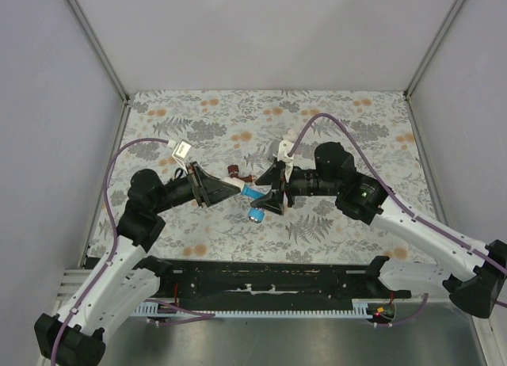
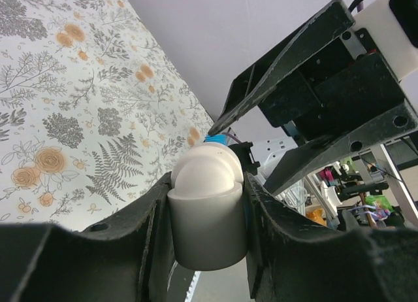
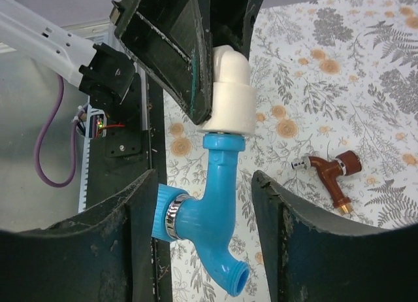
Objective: Install the water faucets
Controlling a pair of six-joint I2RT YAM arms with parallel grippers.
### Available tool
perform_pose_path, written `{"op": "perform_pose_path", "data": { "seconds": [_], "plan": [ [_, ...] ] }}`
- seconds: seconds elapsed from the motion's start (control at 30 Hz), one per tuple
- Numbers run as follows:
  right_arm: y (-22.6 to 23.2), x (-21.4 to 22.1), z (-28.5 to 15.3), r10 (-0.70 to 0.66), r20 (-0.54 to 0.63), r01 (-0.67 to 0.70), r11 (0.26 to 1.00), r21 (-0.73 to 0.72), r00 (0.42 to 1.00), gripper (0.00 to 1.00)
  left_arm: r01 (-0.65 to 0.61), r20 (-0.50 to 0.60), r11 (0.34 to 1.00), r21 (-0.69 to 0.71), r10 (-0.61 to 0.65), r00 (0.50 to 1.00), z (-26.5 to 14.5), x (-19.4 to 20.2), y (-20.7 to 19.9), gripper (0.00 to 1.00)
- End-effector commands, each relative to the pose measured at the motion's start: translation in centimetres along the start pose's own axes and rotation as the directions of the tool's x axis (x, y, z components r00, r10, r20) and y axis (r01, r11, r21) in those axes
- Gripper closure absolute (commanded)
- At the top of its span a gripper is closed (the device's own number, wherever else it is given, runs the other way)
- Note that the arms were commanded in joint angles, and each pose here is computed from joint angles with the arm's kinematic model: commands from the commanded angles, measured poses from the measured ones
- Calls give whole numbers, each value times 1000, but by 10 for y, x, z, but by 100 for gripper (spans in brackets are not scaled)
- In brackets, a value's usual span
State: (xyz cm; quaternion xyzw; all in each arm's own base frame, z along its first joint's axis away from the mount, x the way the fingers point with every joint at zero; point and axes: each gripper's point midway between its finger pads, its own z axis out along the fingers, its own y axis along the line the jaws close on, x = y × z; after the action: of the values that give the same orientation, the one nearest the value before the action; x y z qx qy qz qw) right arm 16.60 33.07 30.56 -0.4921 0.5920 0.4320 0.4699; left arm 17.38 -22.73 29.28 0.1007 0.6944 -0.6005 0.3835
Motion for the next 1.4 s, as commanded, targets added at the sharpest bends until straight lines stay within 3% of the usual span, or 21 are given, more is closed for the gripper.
{"op": "perform_pose_path", "data": {
  "seconds": [0.0, 0.3, 0.37, 0.43, 0.5, 0.53, 0.73, 0.93, 1.07, 1.2, 1.37],
  "plan": [
    [-4, -14, 7, -15, 1, 15, 999, 40, 1000, 35, -117, 62, 993, 27, 116, 991, -3, -22, -22, 98],
    [-15, 6, 33, -7, -60, 10, 999, 52, 998, 37, -140, 61, 990, 22, 138, 988, -5, -22, -26, 98],
    [-17, 8, 37, 2, -60, 1, 999, 53, 998, 42, -154, 51, 988, 27, 152, 987, -6, -22, -29, 98],
    [-16, 5, 37, 9, -47, -7, 999, 50, 999, 60, -177, 35, 984, 28, 176, 984, -7, -20, -29, 98],
    [-13, 0, 35, 20, -37, -19, 999, 40, 999, 90, -228, 10, 972, 52, 228, 974, -9, -17, -33, 98],
    [-9, -3, 34, 33, -34, -33, 999, 22, 999, 94, -264, 2, 962, 69, 264, 964, -10, -15, -36, 98],
    [25, -9, 27, 197, -60, -204, 965, -163, 979, 95, -465, -33, 841, 277, 492, 870, -21, -2, -70, 98],
    [48, -31, 14, 324, -9, -306, 882, -359, 946, 98, -524, -37, 683, 509, 626, 779, -40, 12, -109, 98],
    [43, -24, 12, 313, -29, -307, 901, -307, 949, 97, -551, -41, 693, 466, 638, 769, -34, 9, -97, 98],
    [25, -12, 7, 299, -36, -300, 932, -202, 953, 97, -567, -42, 765, 305, 606, 794, -25, -1, -72, 65],
    [-7, 7, -6, 352, -38, -354, 931, -83, 935, 98, -605, -9, 796, 5, 605, 796, -25, -27, -36, 39]
  ]
}}
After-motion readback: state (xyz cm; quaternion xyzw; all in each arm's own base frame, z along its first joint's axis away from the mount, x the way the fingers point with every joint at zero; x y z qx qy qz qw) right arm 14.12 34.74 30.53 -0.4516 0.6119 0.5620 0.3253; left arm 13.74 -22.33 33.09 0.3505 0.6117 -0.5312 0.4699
